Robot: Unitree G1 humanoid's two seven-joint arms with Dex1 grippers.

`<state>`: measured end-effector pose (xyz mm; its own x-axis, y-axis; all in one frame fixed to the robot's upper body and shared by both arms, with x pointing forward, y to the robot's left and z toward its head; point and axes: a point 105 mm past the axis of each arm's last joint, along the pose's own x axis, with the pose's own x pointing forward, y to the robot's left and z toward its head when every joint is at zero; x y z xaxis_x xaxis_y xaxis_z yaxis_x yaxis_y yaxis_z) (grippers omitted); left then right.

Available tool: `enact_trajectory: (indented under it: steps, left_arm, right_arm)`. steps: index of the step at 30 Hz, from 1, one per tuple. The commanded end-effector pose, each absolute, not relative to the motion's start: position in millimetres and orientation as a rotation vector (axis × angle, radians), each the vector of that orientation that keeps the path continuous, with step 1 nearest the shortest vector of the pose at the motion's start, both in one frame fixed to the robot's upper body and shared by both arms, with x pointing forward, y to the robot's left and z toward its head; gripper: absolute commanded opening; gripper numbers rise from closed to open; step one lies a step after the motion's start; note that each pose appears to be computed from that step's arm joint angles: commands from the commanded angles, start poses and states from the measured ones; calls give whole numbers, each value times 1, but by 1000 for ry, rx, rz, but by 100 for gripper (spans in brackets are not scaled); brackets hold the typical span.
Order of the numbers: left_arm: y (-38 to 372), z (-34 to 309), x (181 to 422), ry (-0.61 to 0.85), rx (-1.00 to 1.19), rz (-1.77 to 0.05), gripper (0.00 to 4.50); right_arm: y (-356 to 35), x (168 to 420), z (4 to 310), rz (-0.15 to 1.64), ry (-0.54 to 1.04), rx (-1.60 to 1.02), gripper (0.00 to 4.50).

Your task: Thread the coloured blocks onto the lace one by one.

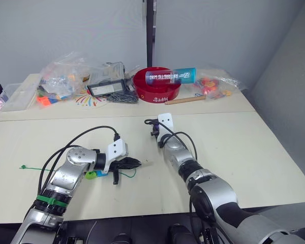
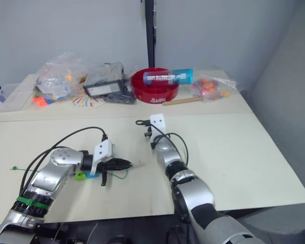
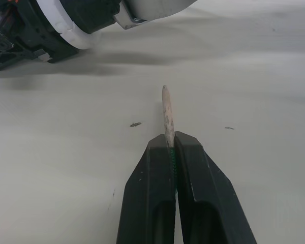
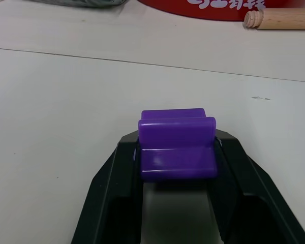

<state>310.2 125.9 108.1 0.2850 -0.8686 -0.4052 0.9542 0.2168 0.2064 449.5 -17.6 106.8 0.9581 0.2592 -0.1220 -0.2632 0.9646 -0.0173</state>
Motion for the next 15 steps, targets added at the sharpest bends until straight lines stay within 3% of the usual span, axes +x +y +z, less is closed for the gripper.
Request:
enact_trajectory:
  steps: [1,7,11,15]
  left_arm:
    - [127,121,313,177,467,-1271,0]
    - [128,119,312,180,465,-1273,0]
    - [125,117,313,176,459,-1277,0]
    - [125,116,313,173,455,-1283,0]
  right_arm:
    - [-2,450,134,312,20,12,117]
    - [-20,433,146,365,-72,17,117]
    - [-45,373,147,436,-89,-21,117]
    - [-55,332,145,477,-57,-60,117]
